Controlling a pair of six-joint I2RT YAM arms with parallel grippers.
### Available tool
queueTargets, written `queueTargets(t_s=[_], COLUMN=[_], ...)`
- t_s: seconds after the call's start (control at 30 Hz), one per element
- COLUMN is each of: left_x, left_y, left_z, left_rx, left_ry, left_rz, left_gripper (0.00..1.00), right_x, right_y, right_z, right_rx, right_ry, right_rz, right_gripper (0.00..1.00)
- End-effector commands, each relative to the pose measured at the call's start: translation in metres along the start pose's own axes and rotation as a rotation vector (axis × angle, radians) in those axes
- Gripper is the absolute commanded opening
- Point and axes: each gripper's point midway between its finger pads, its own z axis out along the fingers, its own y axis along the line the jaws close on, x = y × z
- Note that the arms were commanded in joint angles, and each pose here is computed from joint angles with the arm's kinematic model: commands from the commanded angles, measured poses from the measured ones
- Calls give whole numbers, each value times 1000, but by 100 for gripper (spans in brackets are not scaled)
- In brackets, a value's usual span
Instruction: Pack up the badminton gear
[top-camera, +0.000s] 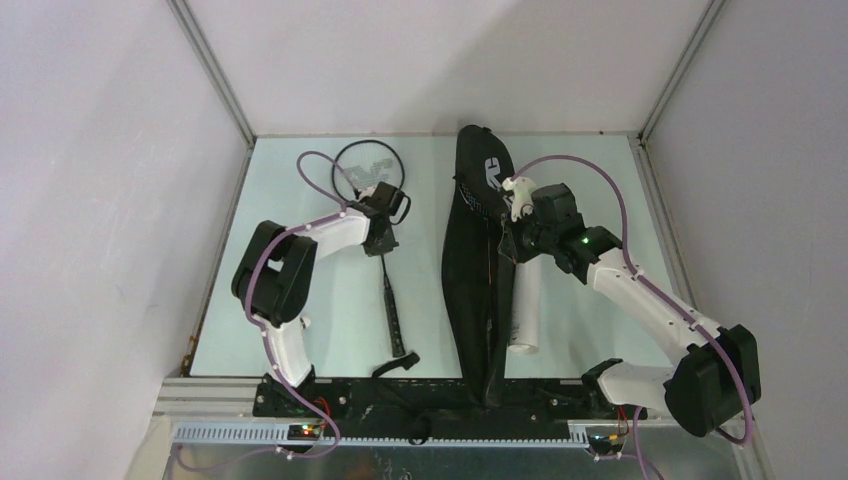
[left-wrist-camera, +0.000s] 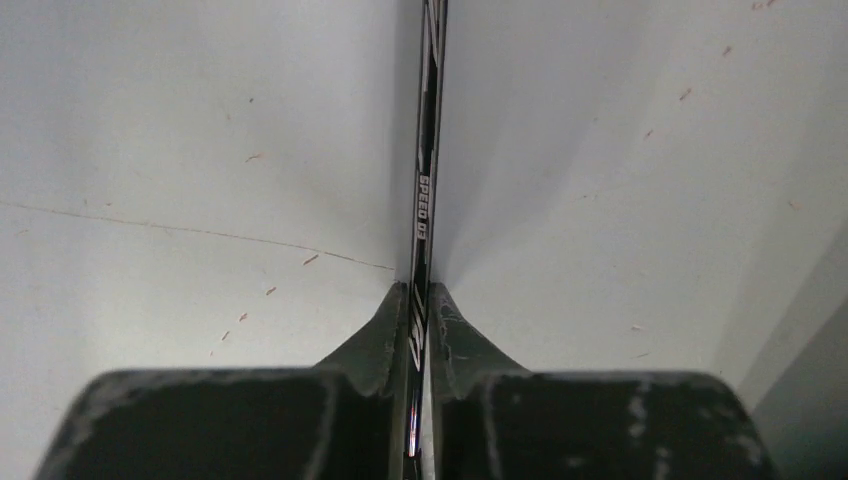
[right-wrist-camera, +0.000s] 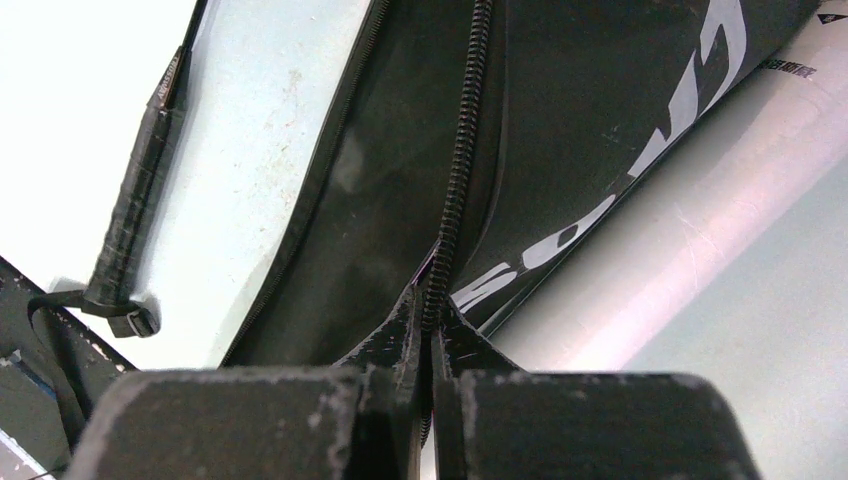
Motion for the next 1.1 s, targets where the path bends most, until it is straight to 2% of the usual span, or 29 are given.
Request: queueTargets(t_s=[0.0,0.17,0.3,0.4,0.53,0.7,0.87,1.07], left_x=[21,-4,-34,-37,-29,-9,21,56], left_y=[18,32,37,34,33,35,20,10], left_z=[13,-14,-70,-115,-155,-184,-204,-219], left_rx=[-57,-95,-106,-38,47,114,152,109], left_ry=[48,-74,-273,-393,-490,-515,-538,-532], left_rz=[47,110,165,170,161,174,274,401], left_gripper=[2,0,0,0,0,0,0,0], right_x=[-27,-31,-37,-44,-53,-87,-122,-136], right_y=[4,3,1,-1,-3,-3,1,8], right_z=[-6,-11,-8,-3,4,8,15,35], right_rx=[-22,-16,-6,10,38,53,13,-34], right_ry=[-112,-140,-159,-178,-185,-260,-311,-273], right_rz=[-37,-35,-8,35,79,152,192,236], right_gripper=[0,0,0,0,0,0,0,0])
